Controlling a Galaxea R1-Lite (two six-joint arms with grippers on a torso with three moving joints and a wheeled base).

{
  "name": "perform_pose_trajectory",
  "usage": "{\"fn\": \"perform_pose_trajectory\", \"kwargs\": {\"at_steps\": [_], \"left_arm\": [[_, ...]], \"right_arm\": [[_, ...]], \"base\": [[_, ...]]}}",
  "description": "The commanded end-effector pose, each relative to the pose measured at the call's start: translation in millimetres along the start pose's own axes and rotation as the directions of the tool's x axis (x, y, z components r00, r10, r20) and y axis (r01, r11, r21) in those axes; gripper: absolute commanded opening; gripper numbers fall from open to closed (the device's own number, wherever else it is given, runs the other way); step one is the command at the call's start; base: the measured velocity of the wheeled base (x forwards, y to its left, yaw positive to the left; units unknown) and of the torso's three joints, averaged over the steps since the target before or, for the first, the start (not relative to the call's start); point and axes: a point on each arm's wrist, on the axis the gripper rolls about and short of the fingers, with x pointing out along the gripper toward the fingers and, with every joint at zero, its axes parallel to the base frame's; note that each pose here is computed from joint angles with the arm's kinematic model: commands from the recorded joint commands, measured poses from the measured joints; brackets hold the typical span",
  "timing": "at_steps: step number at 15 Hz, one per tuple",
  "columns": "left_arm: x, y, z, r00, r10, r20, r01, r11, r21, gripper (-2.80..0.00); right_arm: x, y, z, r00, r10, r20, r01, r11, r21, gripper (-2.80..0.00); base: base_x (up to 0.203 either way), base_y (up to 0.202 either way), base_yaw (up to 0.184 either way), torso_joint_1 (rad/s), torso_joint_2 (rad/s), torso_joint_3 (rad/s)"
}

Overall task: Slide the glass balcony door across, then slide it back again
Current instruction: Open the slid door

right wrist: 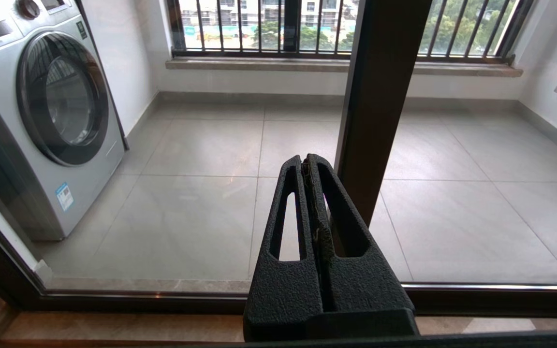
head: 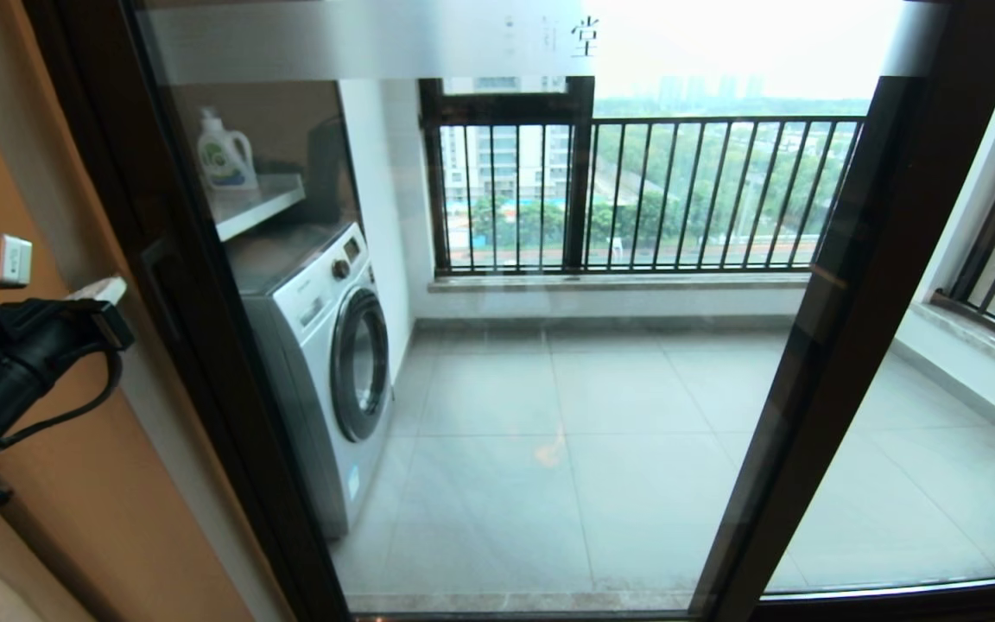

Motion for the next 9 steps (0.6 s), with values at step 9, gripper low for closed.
{"fn": "perform_pose_trajectory", "kwargs": {"at_steps": [9], "left_arm": [[48.8,12.4,-12.8,0.999,0.008,0.044,-0.01,0.998,0.056,-2.8]], "right_arm": [[0.8,0.2,-3.4,1.0,0.002,-0.011,-0.002,1.0,0.0,-2.8]], "base": [[0.0,0.0,0.0,0.0,0.0,0.0]]}}
